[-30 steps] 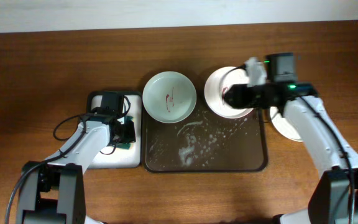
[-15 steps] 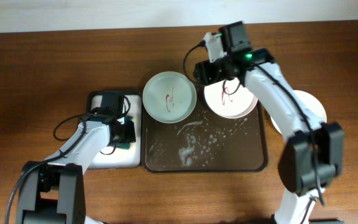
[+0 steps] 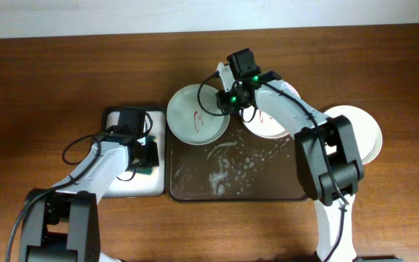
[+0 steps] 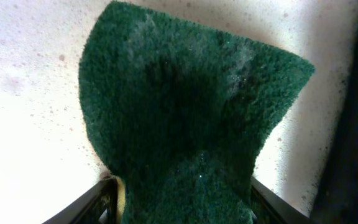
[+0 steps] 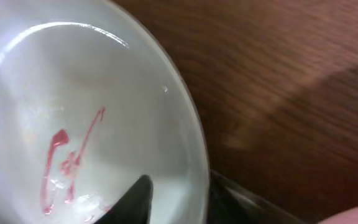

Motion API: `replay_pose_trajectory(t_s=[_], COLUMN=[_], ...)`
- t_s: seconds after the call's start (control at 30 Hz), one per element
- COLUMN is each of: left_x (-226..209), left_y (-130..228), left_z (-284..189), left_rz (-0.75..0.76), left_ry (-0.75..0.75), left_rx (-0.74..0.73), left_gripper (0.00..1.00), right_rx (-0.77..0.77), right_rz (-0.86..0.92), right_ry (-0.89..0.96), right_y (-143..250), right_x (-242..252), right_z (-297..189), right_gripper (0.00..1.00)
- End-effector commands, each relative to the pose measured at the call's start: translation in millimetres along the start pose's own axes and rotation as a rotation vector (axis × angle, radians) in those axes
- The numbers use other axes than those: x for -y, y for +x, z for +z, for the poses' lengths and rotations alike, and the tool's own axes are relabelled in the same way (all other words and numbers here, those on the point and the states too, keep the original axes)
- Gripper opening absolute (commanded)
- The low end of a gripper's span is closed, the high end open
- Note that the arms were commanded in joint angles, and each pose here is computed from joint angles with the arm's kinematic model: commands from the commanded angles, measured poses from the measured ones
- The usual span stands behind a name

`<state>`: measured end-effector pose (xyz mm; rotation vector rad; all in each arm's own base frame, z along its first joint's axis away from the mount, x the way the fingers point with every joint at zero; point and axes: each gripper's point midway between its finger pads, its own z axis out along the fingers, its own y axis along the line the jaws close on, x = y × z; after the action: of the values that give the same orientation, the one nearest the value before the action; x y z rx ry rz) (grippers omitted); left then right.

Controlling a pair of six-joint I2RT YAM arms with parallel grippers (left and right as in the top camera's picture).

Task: Clean dirty plates on tray and stack at the side
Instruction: 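Grip the light green plate and drag it to the tray center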

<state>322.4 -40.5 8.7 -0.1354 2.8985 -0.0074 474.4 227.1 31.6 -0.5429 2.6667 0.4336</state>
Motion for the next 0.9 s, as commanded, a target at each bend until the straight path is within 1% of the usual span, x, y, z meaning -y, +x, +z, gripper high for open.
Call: replay_pose_trajectory(t_s=[0.0,0.07,0.1,0.2,0.27,0.33,0.37,0.47,0.67,0.7,0.8,0.83,0.87], left_x=[-1.9,-1.9,-1.9,-2.0,-2.1,-1.9,-2.0,-1.6,-1.6,-1.4,0.3,1.0,1.4], left_y=[1.8,1.9,1.9,1.8,1.7,1.7,1.6,0.3,-0.4,-1.6,-10.9,-13.6,-15.9], left_z=[-1.8,-1.8,-1.8,-1.8,-1.8,-1.8,-1.8,-1.8,-1.8,-1.8,-2.1,-2.3,-2.5], left_rz=[-0.003,-0.003,-0.003,-0.003,-0.003,-0.003,-0.003,-0.003,-0.004,-0.004,-0.005,-0.006,-0.006], left_ry=[0.0,-0.001,-0.001,-0.001,-0.001,-0.001,-0.001,0.001,0.001,0.002,0.007,0.01,0.012], left_rx=[0.002,0.002,0.002,0.002,0.003,0.003,0.003,0.008,0.011,0.016,0.054,0.065,0.075], left_gripper=[0.59,0.59,0.59,0.59,0.59,0.59,0.6,0.6,0.59,0.57,0.44,0.32,0.18], right_rx=[-0.007,-0.011,-0.023,-0.065,-0.136,-0.292,-0.339,-0.453,-0.505,-0.508,-0.526,-0.531,-0.532], right_rz=[0.012,0.019,0.026,0.05,0.129,0.216,0.226,0.244,0.278,0.287,0.307,0.308,0.309], right_ry=[0.007,0.009,0.011,0.018,0.027,0.043,0.046,0.052,0.062,0.063,0.07,0.07,0.07], right_y=[1.0,1.4,3.9,12.8,29.9,67.9,79.2,109.1,142.6,147.9,162.3,164.2,164.6], right_x=[-2.5,-1.1,-0.2,1.9,3.3,2.8,1.9,-2.1,0.5,1.5,3.3,3.3,3.3], right_z=[7.1,4.0,-1.0,-22.3,-42.8,-58.8,-62.1,-64.9,-45.9,-41.5,-34.9,-34.8,-34.8], right_gripper=[0.18,0.06,0.04,0.04,0.04,0.04,0.04,0.04,0.04,0.04,0.04,0.04,0.04])
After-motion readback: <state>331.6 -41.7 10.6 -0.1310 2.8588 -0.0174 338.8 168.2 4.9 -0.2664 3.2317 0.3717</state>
